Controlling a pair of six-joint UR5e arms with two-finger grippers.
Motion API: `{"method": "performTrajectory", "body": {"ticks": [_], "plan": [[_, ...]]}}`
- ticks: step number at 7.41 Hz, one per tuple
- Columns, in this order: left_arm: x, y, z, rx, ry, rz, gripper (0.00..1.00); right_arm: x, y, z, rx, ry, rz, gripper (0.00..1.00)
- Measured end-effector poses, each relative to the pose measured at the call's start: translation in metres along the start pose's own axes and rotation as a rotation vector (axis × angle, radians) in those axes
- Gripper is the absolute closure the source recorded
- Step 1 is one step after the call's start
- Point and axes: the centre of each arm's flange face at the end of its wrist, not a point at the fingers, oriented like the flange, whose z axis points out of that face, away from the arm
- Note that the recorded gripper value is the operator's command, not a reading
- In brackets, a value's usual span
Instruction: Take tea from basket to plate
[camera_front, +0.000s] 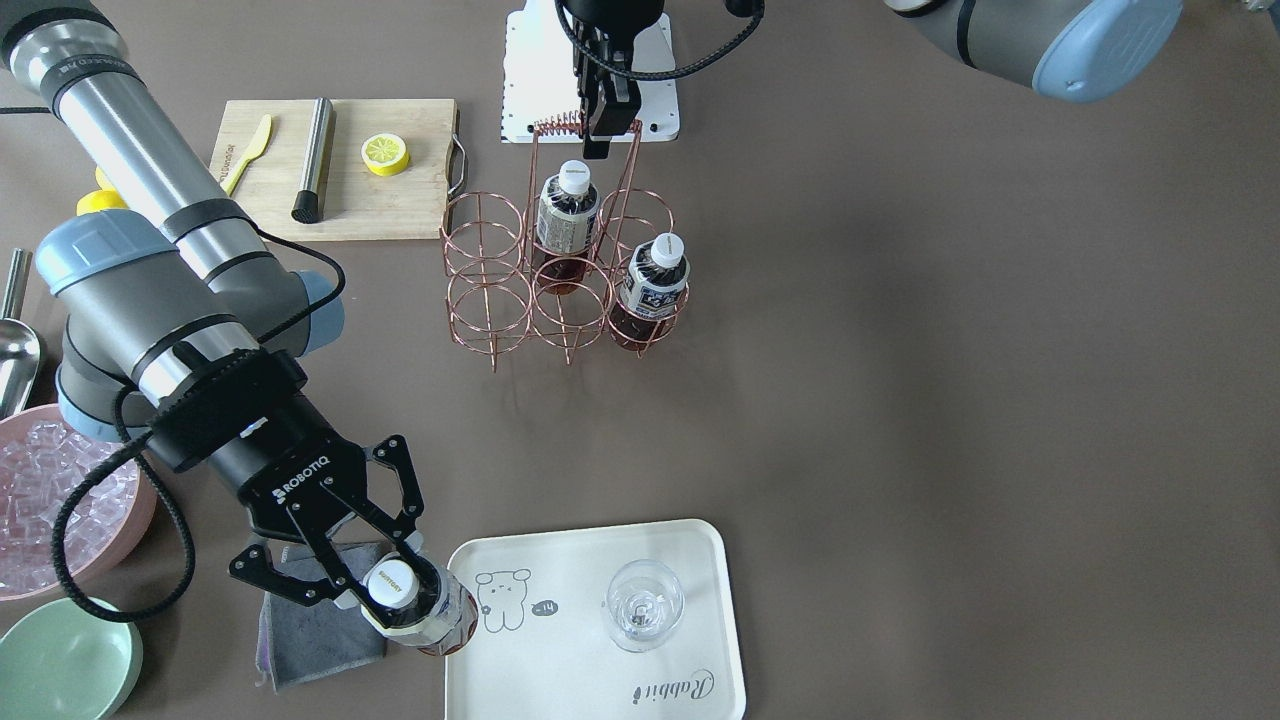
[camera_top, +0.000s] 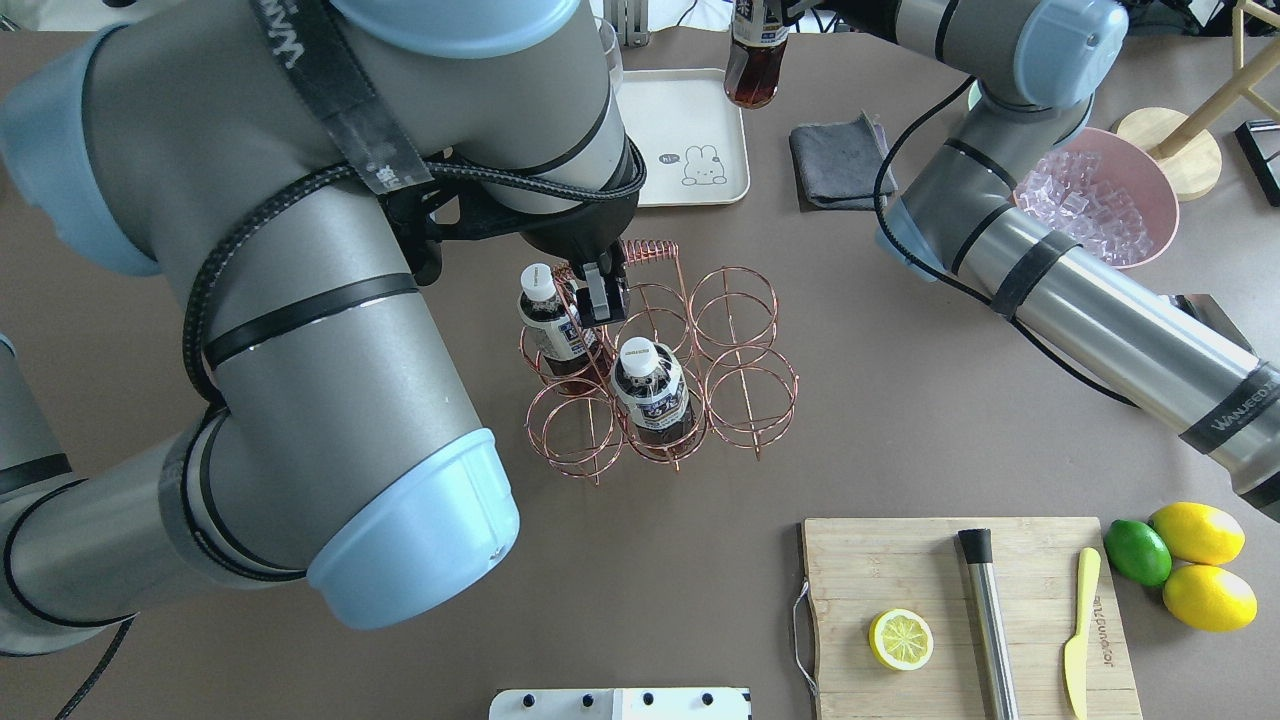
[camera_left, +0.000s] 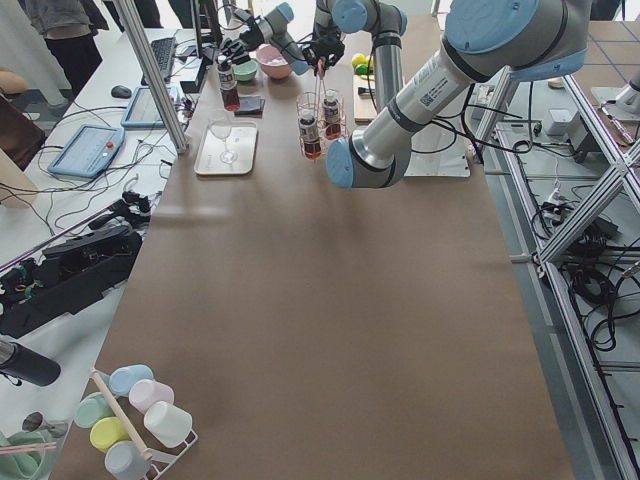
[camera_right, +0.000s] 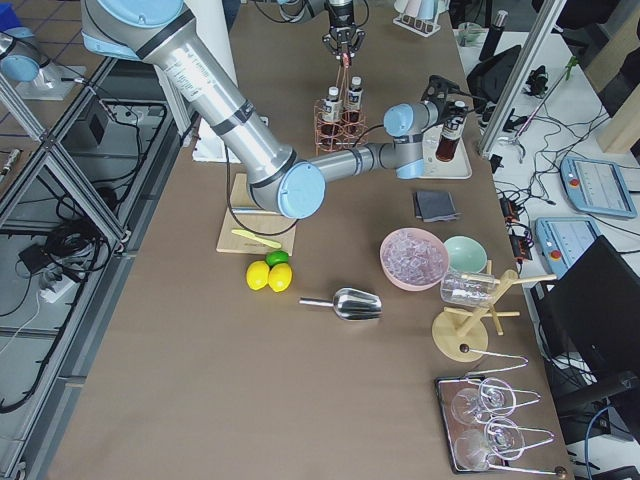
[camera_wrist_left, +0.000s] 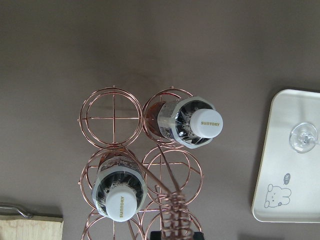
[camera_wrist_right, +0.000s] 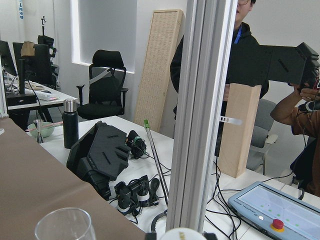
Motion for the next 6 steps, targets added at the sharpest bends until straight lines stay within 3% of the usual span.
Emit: {"method": "performTrajectory", "body": {"ticks": [3,6], "plan": [[0.018,-0.02,-0.014,0.039,0.024,-0.008,1.0,-0.03,0.044,0.025,0.016,0.024,0.018,1.0],[0.055,-0.073,-0.039,0.095,0.045,0.039,1.0,-0.048,0.067,0.031,0.051,0.053,0.031,1.0]]}}
